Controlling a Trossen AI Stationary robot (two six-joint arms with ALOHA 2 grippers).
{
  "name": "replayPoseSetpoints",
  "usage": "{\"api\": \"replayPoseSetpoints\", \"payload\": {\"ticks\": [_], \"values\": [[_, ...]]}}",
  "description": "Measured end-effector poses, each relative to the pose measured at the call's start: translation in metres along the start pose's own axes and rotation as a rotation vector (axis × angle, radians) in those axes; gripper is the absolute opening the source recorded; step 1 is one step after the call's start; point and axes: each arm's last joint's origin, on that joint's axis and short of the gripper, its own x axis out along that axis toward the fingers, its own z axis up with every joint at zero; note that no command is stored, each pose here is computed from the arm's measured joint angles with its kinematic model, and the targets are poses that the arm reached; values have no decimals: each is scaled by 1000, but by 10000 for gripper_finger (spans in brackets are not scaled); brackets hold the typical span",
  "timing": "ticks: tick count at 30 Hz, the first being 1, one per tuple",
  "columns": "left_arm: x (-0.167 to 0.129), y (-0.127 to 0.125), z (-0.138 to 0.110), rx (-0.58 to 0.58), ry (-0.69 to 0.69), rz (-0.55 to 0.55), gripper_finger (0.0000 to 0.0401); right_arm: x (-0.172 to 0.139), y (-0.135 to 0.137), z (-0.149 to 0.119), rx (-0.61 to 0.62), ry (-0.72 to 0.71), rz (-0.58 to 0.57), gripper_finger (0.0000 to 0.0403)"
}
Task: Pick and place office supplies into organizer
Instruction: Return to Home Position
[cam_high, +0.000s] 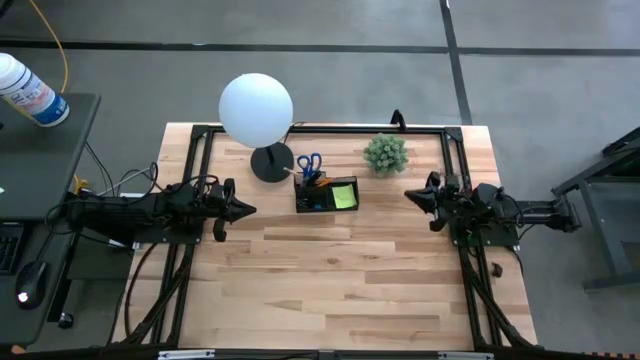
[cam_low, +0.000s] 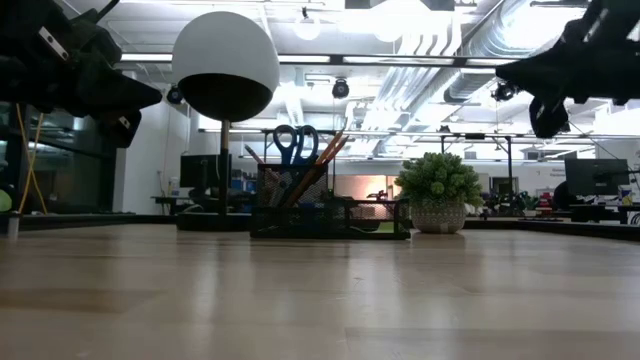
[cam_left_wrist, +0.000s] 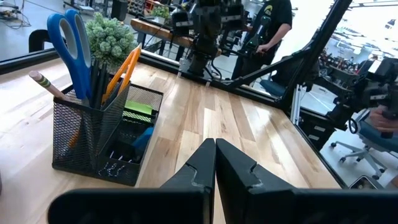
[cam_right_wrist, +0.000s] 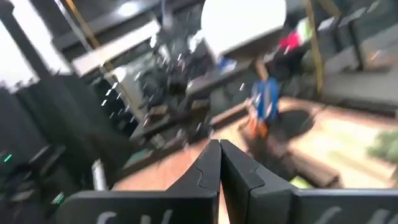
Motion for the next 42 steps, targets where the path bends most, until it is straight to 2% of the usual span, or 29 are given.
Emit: {"api": "replayPoseSetpoints", "payload": {"ticks": [5,11,20,42], "values": [[0,0,0,0,0,0,1,0,-2,-9,32,126,57,0],[0,0,0,0,0,0,1,-1,-1,-13,25,195,107,0],[0,0,0,0,0,0,1,-1,-1,-14,-61,201,133,0],[0,0,0,0,0,0,1,-1,-2,-13,-86,190,105,0]]}}
